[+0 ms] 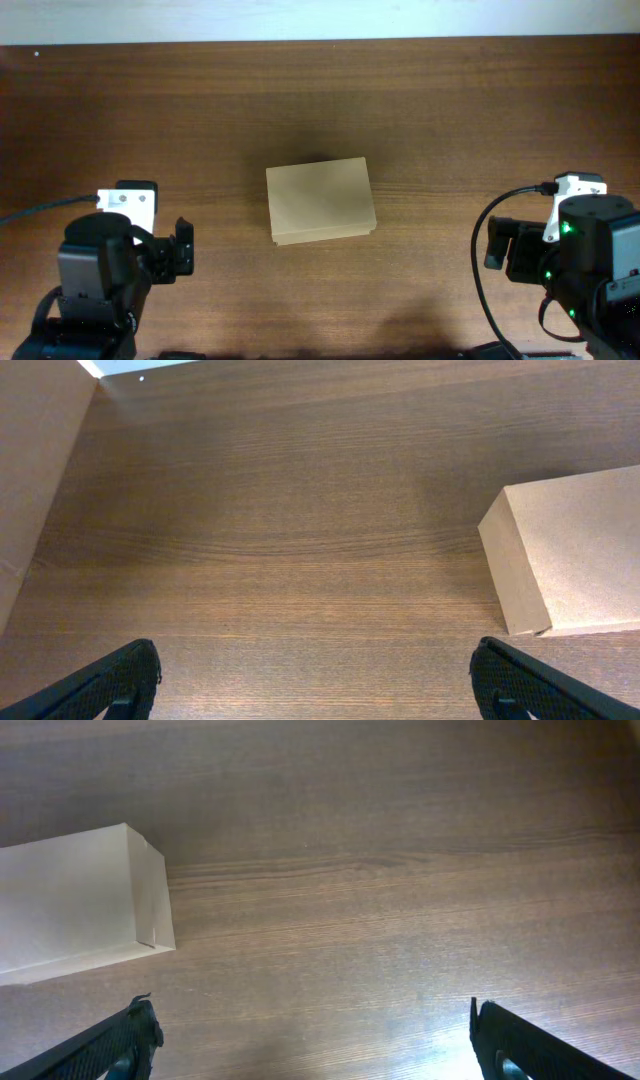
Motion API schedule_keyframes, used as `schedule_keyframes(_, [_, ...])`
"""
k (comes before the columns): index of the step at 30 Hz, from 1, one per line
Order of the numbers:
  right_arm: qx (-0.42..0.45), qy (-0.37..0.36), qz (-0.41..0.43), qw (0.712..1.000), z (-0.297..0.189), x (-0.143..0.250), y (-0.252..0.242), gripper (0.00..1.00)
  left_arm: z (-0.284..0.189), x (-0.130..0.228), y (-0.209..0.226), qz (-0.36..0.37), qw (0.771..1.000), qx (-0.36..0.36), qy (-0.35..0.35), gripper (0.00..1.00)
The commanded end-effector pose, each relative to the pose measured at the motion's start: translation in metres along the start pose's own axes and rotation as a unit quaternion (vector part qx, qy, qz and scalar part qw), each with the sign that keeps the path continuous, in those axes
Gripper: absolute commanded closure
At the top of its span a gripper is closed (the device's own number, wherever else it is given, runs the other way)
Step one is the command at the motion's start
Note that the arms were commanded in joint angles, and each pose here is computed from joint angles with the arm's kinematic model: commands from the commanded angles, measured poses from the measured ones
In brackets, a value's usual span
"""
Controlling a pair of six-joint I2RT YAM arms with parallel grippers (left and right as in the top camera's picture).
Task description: Pack container
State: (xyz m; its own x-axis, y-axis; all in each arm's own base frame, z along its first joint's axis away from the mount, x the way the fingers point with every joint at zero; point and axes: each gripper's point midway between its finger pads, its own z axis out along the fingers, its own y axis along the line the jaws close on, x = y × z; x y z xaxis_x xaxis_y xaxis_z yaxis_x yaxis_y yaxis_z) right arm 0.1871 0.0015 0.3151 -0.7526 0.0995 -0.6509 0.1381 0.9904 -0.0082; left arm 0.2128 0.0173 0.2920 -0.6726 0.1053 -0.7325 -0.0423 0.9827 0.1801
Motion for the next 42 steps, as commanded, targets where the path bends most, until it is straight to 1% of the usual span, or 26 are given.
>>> schedule_keyframes(1, [0.015, 0.005, 0.007, 1.0, 0.006, -0.002, -0.003, 0.01, 0.001, 0.001, 0.003, -0.007, 1.0, -0.009, 0.002, 0.01])
schedule_keyframes(21, [0.042, 0.071, -0.015, 0.996, 0.042, -0.005, 0.004, 0.01, 0.001, 0.001, 0.003, -0.007, 1.0, -0.009, 0.002, 0.01])
schedule_keyframes(23, [0.061, 0.05, -0.002, 0.997, 0.039, -0.011, -0.008, 0.01, 0.001, 0.001, 0.003, -0.007, 1.0, -0.009, 0.002, 0.01])
schedule_keyframes(26, [0.07, -0.017, 0.05, 0.996, 0.033, -0.024, -0.026, 0.01, 0.001, 0.001, 0.003, -0.007, 1.0, -0.009, 0.002, 0.01])
schedule_keyframes(29, [0.077, -0.085, 0.101, 0.988, 0.029, -0.02, -0.045, 0.01, 0.001, 0.001, 0.003, -0.007, 1.0, -0.009, 0.002, 0.01])
schedule_keyframes(32, [0.091, -0.126, 0.13, 0.979, 0.036, 0.003, -0.059, 0.01, 0.001, 0.001, 0.003, -0.007, 1.0, -0.009, 0.002, 0.01])
schedule_keyframes(35, [0.097, -0.144, 0.144, 0.974, 0.053, 0.033, -0.065, 0.01, 0.001, 0.001, 0.003, -0.007, 1.0, -0.009, 0.002, 0.01])
schedule_keyframes(38, [0.103, -0.16, 0.154, 0.97, 0.073, 0.061, -0.069, 0.01, 0.001, 0.001, 0.003, -0.007, 1.0, -0.009, 0.002, 0.01])
schedule_keyframes(39, [0.101, -0.171, 0.159, 0.967, 0.089, 0.074, -0.07, 0.01, 0.001, 0.001, 0.003, -0.007, 1.0, -0.009, 0.002, 0.01])
schedule_keyframes(42, [0.097, -0.183, 0.168, 0.964, 0.111, 0.092, -0.069, 0.01, 0.001, 0.001, 0.003, -0.007, 1.0, -0.009, 0.002, 0.01])
